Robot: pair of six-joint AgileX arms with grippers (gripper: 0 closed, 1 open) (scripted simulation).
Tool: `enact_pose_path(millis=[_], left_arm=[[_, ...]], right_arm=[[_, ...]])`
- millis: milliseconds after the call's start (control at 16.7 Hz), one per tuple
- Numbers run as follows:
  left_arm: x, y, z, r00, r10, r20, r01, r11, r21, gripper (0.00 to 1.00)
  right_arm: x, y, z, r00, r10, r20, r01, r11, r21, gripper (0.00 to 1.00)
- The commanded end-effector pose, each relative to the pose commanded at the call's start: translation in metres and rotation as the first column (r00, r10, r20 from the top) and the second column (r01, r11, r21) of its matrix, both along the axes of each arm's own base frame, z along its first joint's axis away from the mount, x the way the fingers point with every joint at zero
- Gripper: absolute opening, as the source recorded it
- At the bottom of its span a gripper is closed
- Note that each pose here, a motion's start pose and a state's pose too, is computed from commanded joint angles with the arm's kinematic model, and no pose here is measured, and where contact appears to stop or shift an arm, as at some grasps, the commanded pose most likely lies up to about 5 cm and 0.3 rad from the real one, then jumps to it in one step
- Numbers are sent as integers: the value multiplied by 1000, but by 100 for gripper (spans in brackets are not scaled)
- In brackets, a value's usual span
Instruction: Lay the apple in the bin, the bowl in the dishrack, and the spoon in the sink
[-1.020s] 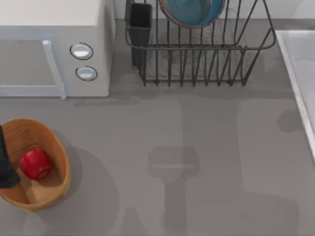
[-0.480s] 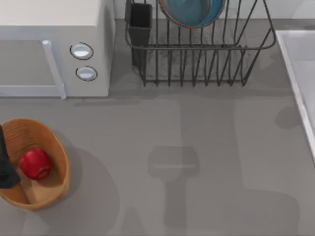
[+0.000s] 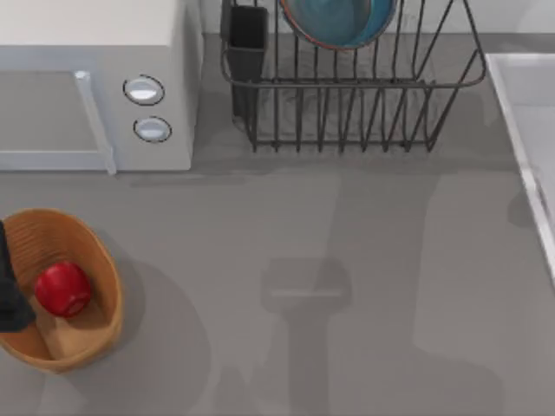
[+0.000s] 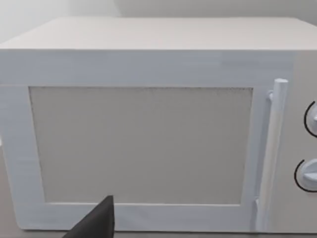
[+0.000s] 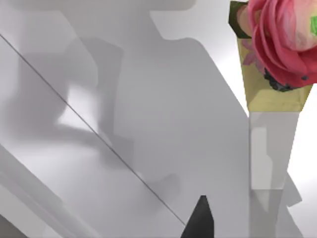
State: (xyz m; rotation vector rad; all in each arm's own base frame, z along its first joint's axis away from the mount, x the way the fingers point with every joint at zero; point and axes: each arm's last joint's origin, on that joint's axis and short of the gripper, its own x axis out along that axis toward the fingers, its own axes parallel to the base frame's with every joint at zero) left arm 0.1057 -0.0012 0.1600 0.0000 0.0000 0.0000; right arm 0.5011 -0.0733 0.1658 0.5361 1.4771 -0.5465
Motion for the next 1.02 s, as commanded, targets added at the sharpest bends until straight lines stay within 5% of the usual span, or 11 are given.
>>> enact_pose_path(millis=[420,1020], left_arm=[[0,0,0,1000,0,0,0,1000,0,100],[0,0,0,1000,0,0,0,1000,0,100]], right_arm=[[-1,1,-8,1000,0,8,0,1000,-2,0],[-1,1,-8,1000,0,8,0,1000,-2,75]])
